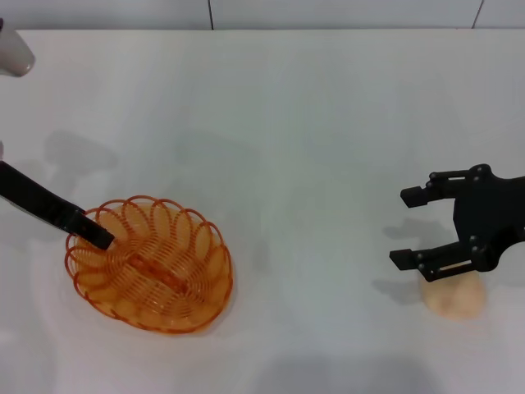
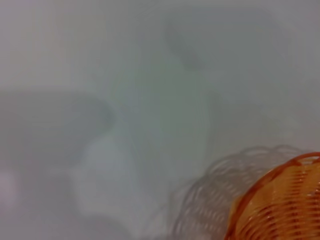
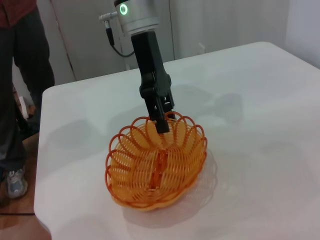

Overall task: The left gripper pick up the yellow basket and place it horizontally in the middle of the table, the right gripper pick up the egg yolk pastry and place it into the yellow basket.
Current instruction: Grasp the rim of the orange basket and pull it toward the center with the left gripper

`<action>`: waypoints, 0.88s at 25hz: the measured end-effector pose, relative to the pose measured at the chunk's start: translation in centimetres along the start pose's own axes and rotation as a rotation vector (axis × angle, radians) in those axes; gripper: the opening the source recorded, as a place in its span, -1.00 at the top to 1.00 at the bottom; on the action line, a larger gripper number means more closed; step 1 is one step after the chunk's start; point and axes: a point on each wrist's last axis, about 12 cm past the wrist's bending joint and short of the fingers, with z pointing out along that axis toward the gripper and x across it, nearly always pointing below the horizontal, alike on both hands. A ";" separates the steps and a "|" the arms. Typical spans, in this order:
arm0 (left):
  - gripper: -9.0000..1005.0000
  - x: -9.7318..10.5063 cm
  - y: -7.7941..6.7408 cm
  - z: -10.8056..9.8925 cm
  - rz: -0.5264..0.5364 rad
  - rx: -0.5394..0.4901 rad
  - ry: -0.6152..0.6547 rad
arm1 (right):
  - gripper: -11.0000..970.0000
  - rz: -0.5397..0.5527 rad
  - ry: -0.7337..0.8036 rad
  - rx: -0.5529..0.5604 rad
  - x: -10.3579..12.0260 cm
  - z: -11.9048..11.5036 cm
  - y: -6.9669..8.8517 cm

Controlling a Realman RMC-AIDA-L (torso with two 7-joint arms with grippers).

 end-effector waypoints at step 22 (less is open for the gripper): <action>0.39 0.0 0.1 0.5 -0.012 -0.009 0.011 | -0.74 -0.001 -0.008 0.002 -0.1 -0.1 0.1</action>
